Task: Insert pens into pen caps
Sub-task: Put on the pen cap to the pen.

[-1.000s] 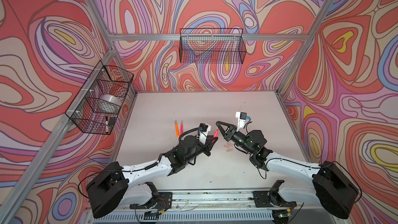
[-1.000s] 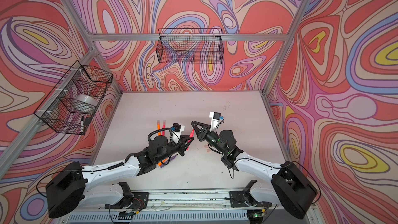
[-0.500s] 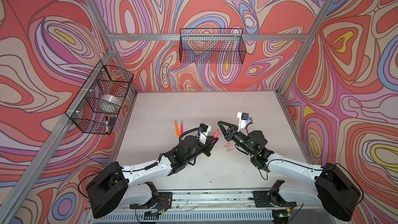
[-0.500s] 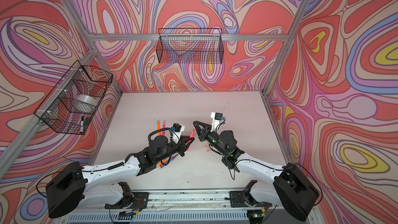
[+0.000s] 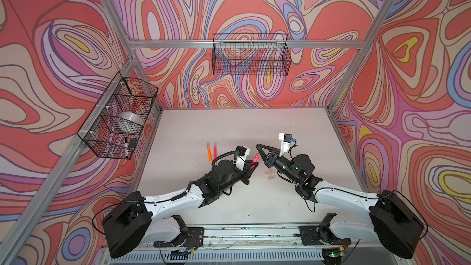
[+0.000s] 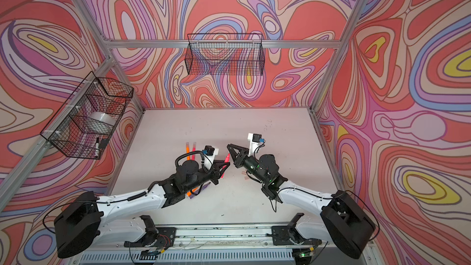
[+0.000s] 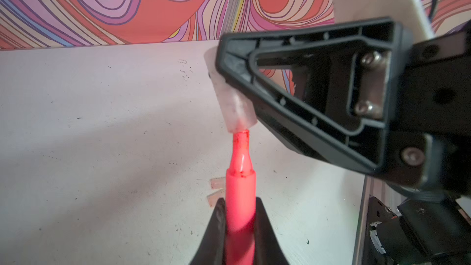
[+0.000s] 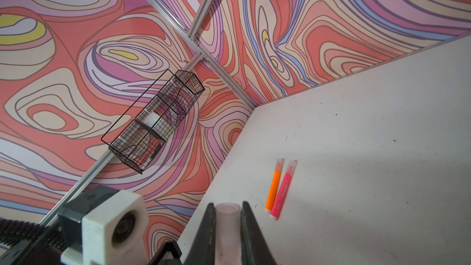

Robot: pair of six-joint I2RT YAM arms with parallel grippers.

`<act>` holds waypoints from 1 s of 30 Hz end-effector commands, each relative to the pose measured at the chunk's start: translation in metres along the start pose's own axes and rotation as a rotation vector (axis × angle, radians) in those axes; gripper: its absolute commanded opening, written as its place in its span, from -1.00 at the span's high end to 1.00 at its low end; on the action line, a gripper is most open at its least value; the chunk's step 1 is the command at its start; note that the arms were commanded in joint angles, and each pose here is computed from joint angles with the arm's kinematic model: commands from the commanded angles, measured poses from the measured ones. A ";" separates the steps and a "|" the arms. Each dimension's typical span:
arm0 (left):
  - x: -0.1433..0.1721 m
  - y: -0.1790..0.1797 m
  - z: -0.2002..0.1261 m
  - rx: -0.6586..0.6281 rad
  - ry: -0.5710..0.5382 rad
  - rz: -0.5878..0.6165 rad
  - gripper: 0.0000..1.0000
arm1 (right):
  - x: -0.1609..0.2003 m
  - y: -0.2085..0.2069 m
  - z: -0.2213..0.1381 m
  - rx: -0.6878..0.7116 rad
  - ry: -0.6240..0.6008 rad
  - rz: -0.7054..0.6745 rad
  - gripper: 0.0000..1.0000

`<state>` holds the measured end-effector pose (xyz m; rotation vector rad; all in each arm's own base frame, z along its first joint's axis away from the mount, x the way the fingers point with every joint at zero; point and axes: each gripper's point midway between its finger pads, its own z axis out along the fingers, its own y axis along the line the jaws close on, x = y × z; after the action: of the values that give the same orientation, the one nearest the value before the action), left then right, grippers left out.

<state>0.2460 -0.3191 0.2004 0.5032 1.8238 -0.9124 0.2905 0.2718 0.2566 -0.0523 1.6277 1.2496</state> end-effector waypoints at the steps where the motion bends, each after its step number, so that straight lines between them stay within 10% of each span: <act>1: -0.021 -0.004 -0.001 0.000 -0.055 -0.023 1.00 | 0.007 0.004 0.000 -0.031 0.007 0.014 1.00; 20: -0.061 0.015 -0.016 0.025 -0.174 -0.111 1.00 | 0.025 0.010 0.007 -0.060 0.034 0.021 1.00; 30: -0.053 0.024 -0.025 -0.035 -0.181 0.074 1.00 | 0.007 0.019 -0.002 -0.013 0.015 -0.028 -0.07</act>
<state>0.2683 -0.2894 0.2355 0.4168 1.7313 -0.9236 0.2782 0.2882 0.2508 -0.0825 1.6349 1.2765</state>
